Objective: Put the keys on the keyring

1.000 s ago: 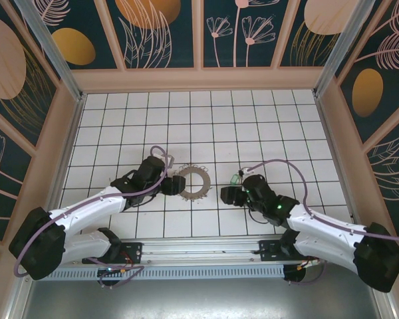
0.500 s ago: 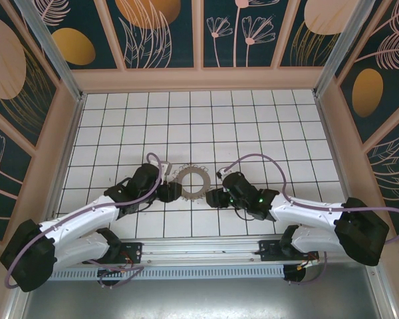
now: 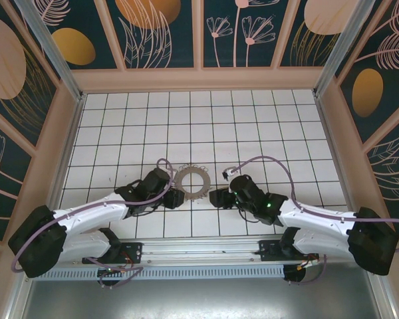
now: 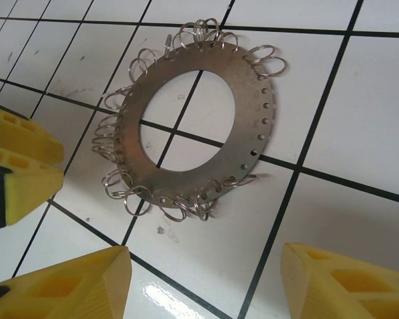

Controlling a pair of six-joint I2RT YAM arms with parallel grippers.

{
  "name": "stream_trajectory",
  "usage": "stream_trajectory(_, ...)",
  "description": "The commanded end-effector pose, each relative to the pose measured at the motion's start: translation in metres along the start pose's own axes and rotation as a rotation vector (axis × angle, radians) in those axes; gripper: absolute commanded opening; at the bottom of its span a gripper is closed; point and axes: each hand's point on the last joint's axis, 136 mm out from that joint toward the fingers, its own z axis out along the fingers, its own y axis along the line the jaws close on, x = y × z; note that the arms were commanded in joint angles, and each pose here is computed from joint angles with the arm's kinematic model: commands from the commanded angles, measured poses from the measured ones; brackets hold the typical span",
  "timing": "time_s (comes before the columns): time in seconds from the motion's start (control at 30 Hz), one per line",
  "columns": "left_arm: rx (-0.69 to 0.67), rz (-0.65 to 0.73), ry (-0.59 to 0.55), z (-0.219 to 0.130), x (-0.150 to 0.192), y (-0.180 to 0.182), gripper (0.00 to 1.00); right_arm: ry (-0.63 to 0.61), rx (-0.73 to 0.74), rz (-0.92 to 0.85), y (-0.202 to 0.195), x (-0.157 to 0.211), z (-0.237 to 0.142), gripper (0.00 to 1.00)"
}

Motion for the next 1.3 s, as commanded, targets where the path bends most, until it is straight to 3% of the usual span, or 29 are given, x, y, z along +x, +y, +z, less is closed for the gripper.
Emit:
stream_trajectory(0.0, -0.044, -0.012, -0.024, 0.004, -0.007, 0.001, 0.38, -0.037, 0.031, 0.008, -0.008, -0.002, -0.004, 0.63)
stream_trajectory(0.2, -0.056, -0.02, -0.049, 0.009, -0.015, 0.0, 0.3, -0.056, 0.03, 0.011, -0.01, -0.004, -0.004, 0.7)
stream_trajectory(0.57, -0.095, 0.005, -0.063, 0.014, -0.026, 0.001, 0.24, -0.094, 0.041, 0.027, -0.018, -0.006, -0.011, 0.74)
stream_trajectory(1.27, -0.092, 0.056, 0.057, 0.024, 0.012, 0.005, 0.24, -0.108, 0.042, 0.043, -0.022, -0.008, -0.011, 0.77)
